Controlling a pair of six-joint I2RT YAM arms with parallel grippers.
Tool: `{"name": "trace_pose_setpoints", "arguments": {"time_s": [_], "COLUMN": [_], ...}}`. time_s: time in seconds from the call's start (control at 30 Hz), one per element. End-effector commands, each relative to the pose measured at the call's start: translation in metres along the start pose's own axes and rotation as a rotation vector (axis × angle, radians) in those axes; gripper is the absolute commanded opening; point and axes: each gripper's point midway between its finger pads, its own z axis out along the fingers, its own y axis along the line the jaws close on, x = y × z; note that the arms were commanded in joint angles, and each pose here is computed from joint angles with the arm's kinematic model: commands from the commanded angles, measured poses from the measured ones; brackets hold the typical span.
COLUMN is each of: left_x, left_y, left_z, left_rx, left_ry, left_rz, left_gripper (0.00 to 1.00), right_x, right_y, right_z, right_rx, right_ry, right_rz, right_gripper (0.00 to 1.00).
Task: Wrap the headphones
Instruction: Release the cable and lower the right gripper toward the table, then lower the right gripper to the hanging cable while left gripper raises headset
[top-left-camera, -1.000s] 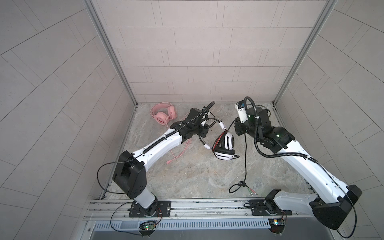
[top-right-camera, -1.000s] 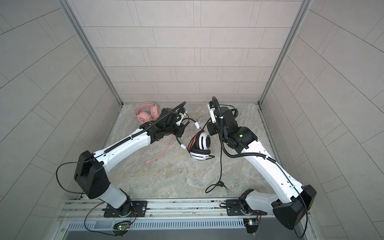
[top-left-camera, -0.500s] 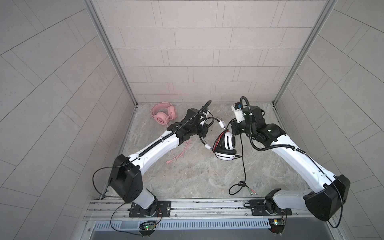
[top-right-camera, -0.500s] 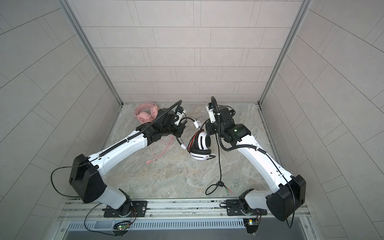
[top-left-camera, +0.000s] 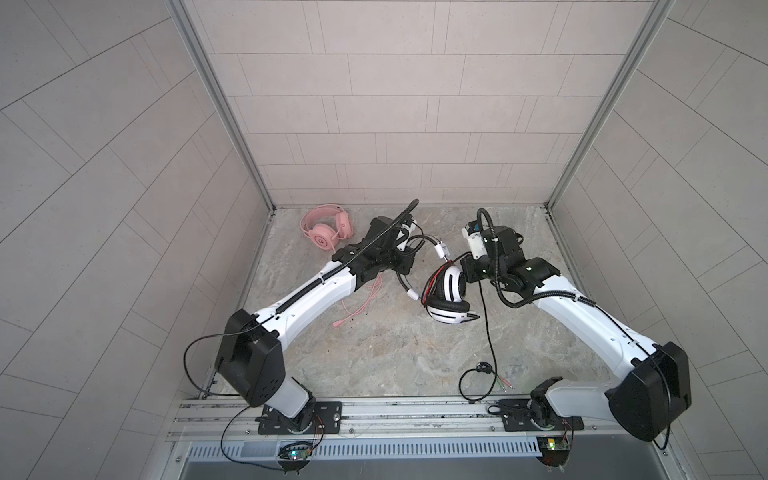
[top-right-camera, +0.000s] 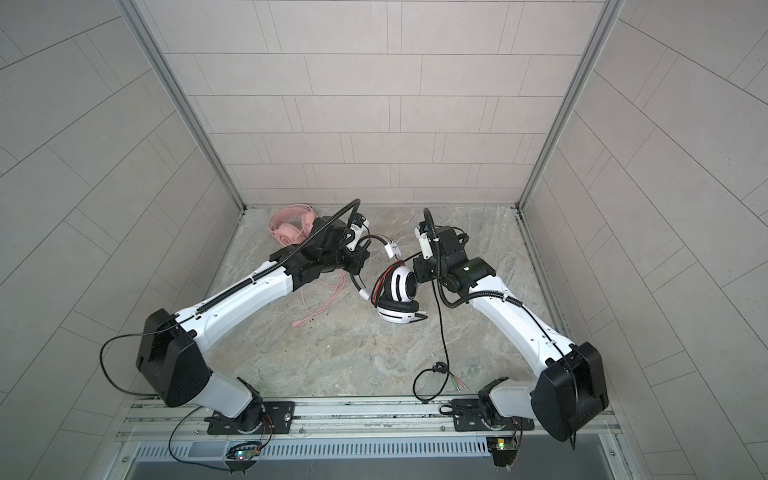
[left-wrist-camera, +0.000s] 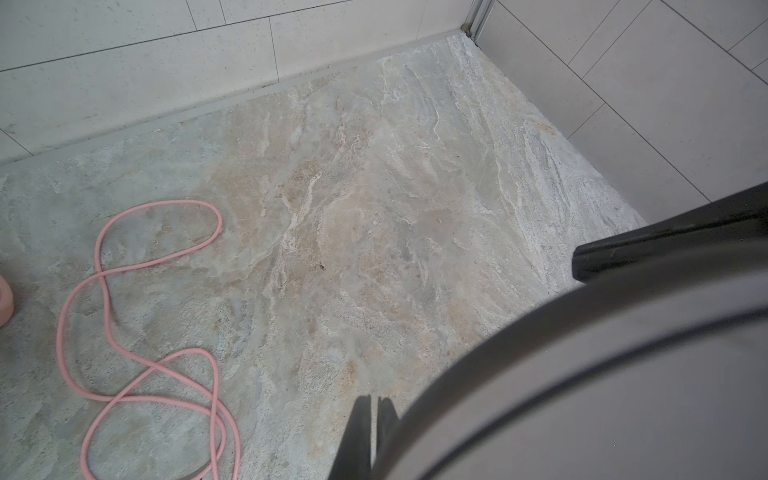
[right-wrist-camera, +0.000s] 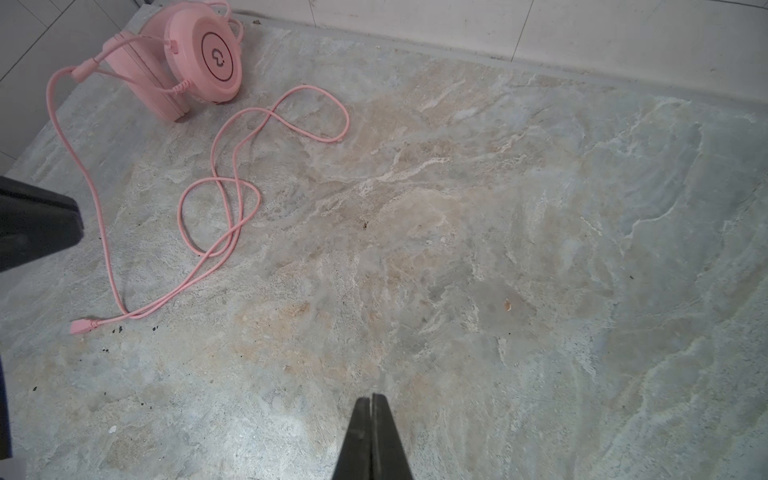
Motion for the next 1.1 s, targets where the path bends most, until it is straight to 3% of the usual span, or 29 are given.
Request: {"name": "trace_pose_setpoints", "arguments": {"time_s": [0.0, 0.3, 0.5, 0.83, 1.07], "left_x": [-0.051, -0.052, -0.07, -0.078, -0.083], "left_y": [-0.026, -0.023, -0.003, 0.019, 0.05], "left_z": [-0.029, -0.021, -0.02, -0.025, -0.028], "left_rx": [0.131, 0.232, 0.339, 0.343, 0.314], "left_ry": [-0.187, -0.126, -0.191, -0.228, -0.286], "left_rz": [-0.024, -0.121, -0.305, -0.393, -0.492], "left_gripper": [0.0, 0.0, 0.0, 0.0, 0.0], "right_x": [-0.005, 0.005, 0.024, 0.07, 0.09], "right_y": [0.006, 0.01, 0.006, 0.018, 0.03], "right_z": [0.0, 0.01, 0.025, 0.074, 0.086], "right_rx": [-0.033, -0.073, -0.076, -0.184, -0.223], "right_ry": [-0.016, 0.012, 0.033, 0.11, 0.175], "right_rz": [0.014, 0.014, 0.039, 0.183, 0.199], "right_gripper": [0.07, 0.31, 0.45, 0.48, 0.44]}}
